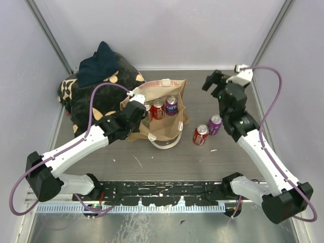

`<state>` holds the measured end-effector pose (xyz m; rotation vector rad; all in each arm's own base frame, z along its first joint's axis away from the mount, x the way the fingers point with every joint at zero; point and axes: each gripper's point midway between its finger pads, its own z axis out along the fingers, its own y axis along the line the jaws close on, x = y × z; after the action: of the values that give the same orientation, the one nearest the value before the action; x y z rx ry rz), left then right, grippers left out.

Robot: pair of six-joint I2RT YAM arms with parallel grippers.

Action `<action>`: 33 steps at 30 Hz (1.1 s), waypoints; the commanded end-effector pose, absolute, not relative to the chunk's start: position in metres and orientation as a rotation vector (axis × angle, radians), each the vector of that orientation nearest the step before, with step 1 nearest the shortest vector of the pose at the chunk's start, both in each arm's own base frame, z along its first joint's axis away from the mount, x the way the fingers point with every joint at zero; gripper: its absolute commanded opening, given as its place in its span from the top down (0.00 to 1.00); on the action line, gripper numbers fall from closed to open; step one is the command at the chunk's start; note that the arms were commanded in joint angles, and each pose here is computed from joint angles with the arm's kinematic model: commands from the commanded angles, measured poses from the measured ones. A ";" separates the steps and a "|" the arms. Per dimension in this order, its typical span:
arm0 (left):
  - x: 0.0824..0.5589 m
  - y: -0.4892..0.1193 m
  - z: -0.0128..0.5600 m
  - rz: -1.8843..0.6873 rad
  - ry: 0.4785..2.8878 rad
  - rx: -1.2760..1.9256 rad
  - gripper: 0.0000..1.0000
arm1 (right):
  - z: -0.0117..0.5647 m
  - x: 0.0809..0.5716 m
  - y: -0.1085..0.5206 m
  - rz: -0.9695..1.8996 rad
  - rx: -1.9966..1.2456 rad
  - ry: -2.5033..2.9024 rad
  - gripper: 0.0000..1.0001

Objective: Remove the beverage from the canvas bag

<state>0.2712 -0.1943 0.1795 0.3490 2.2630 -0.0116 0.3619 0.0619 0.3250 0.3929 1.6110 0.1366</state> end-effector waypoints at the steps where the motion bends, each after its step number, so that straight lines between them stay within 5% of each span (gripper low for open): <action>1: 0.268 -0.200 0.170 -0.050 2.287 0.347 0.73 | 0.366 0.365 0.115 0.253 0.179 1.686 0.05; 7: 0.267 -0.201 0.169 -0.060 2.294 0.328 0.73 | 0.372 0.356 0.208 0.332 -0.093 1.765 0.22; 11: 0.266 -0.200 0.170 -0.072 2.292 0.309 0.73 | 0.344 0.357 0.245 0.324 -0.209 1.843 0.57; 18: 0.261 -0.194 0.176 -0.104 2.263 0.276 0.72 | 0.299 0.359 0.265 0.338 -0.268 1.944 0.97; 25: 0.262 -0.194 0.175 -0.110 2.253 0.256 0.76 | 0.261 0.362 0.274 0.314 -0.328 2.015 0.99; 29: 0.263 -0.197 0.173 -0.116 2.258 0.252 0.81 | 0.242 0.363 0.268 0.272 -0.298 2.043 0.77; 33: 0.264 -0.197 0.172 -0.115 2.258 0.247 0.88 | 0.234 0.369 0.256 0.195 -0.252 2.042 0.67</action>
<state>0.2671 -0.1918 0.1810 0.2327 2.2372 -0.0899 0.3583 0.2616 0.2240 -0.3197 2.0977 0.2351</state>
